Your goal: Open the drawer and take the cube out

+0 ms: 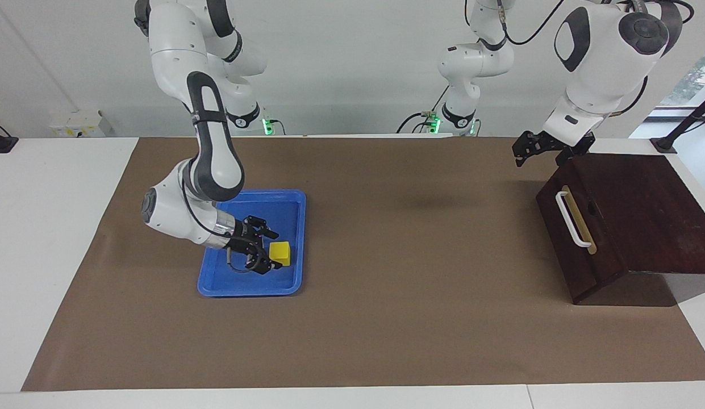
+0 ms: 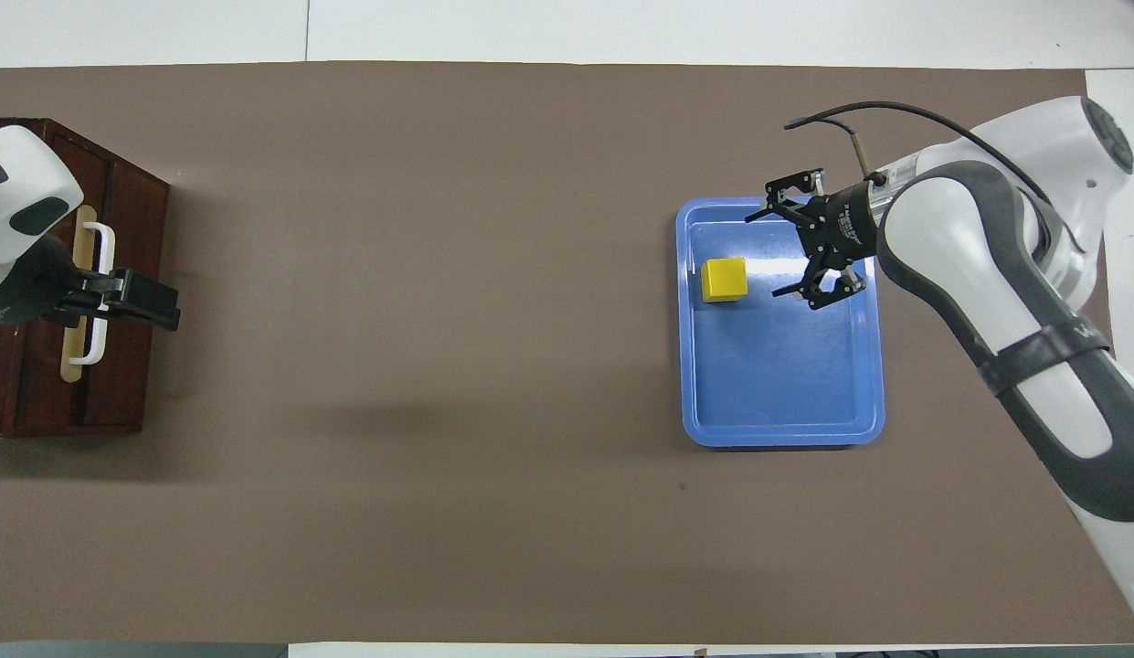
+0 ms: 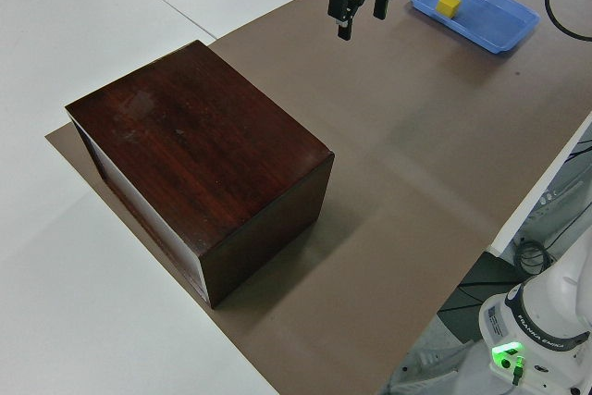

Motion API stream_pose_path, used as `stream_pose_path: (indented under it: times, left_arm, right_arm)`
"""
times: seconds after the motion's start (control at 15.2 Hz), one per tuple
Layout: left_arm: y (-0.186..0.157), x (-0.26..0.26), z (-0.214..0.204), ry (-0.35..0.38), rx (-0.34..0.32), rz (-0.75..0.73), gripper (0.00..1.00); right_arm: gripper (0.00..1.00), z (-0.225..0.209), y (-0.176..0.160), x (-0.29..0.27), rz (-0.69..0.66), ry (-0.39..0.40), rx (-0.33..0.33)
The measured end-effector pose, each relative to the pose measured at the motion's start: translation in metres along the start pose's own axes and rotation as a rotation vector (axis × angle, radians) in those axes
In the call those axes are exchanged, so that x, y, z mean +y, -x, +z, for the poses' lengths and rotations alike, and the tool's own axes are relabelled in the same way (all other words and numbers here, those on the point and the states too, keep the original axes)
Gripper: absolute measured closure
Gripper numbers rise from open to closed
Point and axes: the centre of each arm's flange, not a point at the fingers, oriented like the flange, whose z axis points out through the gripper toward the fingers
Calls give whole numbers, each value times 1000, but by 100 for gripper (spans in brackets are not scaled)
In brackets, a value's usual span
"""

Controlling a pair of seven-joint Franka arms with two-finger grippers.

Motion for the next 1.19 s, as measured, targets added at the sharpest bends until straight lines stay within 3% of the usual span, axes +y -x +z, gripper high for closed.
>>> stream_pose_path:
  times: [0.13,0.33,0.53,0.66,0.92,1.19]
  left_arm:
    - [0,0,0,2,0,0,0]
    - [0,-1,0,3,1,-7,0]
    - [0,-1,0,3,2,-15,0]
    - [0,-1,0,3,2,-17,0]
    - [0,-1,-1,3,2,-18,0]
    - [0,-4,-1,4,3,-24,0]
  right_arm:
    - [0,-32,16,3,-136,26,62]
    - [0,-71,20,19,-450,127,146]
    - [0,-108,25,37,-746,264,185]
    - [0,-135,34,50,-874,338,201]
    - [0,-178,65,84,-1030,448,172]
    - [0,-189,72,104,-1120,538,109]
